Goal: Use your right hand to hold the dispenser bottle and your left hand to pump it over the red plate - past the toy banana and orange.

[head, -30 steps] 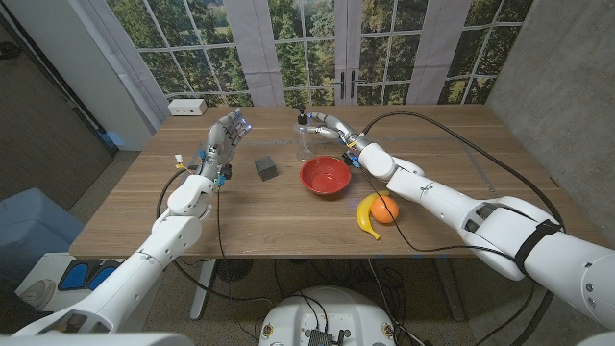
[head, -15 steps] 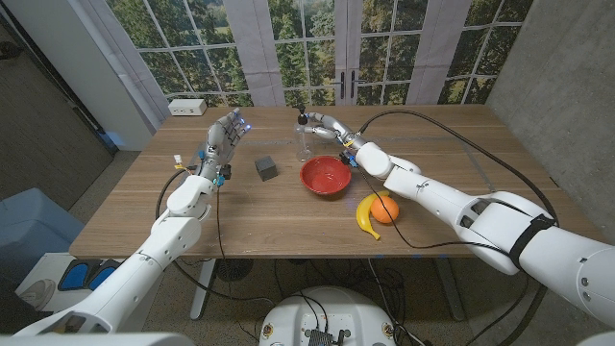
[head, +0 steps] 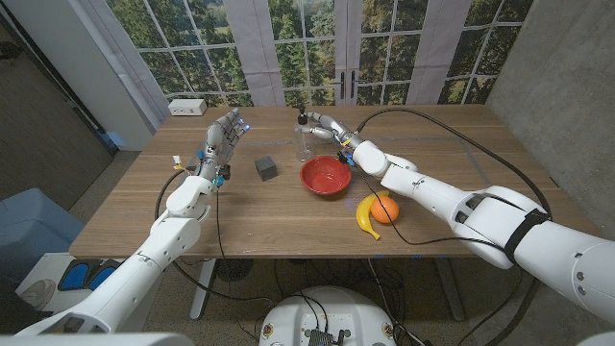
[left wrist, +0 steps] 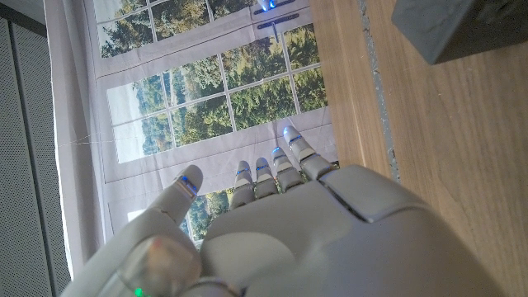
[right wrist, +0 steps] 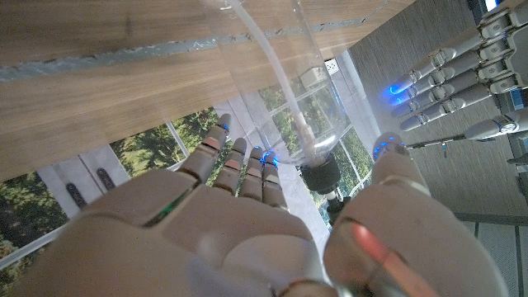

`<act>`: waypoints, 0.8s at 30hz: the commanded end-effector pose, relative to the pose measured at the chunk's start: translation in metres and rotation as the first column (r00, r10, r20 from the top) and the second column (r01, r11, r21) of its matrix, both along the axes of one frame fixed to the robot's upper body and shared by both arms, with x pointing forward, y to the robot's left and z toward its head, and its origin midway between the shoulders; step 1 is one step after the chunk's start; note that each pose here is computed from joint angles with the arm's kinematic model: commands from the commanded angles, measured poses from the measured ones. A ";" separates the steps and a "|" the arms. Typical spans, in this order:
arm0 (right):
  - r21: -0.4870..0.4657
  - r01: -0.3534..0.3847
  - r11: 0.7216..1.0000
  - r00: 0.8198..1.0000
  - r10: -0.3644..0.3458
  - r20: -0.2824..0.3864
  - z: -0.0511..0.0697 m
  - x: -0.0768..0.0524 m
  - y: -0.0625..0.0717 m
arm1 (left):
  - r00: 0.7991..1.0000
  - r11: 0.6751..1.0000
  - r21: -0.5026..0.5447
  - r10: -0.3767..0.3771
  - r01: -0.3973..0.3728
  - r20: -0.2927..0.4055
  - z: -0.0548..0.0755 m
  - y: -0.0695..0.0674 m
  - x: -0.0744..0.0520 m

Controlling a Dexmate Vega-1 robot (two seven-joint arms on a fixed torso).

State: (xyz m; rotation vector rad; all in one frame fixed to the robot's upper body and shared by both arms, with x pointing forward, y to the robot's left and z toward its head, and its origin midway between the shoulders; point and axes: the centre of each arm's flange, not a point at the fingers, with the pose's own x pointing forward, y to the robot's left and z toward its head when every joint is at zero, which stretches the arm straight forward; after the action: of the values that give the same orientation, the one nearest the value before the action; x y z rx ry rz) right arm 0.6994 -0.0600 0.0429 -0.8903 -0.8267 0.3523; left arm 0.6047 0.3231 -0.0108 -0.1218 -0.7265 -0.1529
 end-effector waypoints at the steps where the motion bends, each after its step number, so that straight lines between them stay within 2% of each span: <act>1: -0.013 0.011 1.000 1.000 -0.011 -0.004 0.000 0.004 0.006 | 1.000 1.000 -0.001 0.005 -0.005 0.004 0.001 0.001 -0.002; 8: -0.028 0.028 0.999 0.999 -0.027 0.017 0.000 0.005 0.011 | 1.000 1.000 -0.001 0.007 -0.007 0.008 0.001 0.001 -0.004; 14: -0.045 0.033 0.998 0.999 -0.033 -0.009 -0.002 0.007 0.012 | 1.000 1.000 -0.002 0.010 -0.010 0.007 0.000 0.002 -0.006; 15: -0.046 0.041 0.998 0.999 -0.041 0.008 -0.003 0.006 0.013 | 1.000 1.000 -0.002 0.009 -0.009 0.006 0.000 0.002 -0.007; 24: -0.039 0.039 0.998 0.999 -0.038 0.023 -0.003 0.004 0.018 | 1.000 1.000 -0.005 0.016 -0.016 0.010 -0.001 0.003 -0.010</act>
State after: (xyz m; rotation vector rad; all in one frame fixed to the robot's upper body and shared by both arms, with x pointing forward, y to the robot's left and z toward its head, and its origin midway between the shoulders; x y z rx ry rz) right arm 0.7042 -0.0473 0.0405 -0.9386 -0.8125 0.3460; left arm 0.5995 0.3246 -0.0108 -0.1210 -0.7335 -0.1444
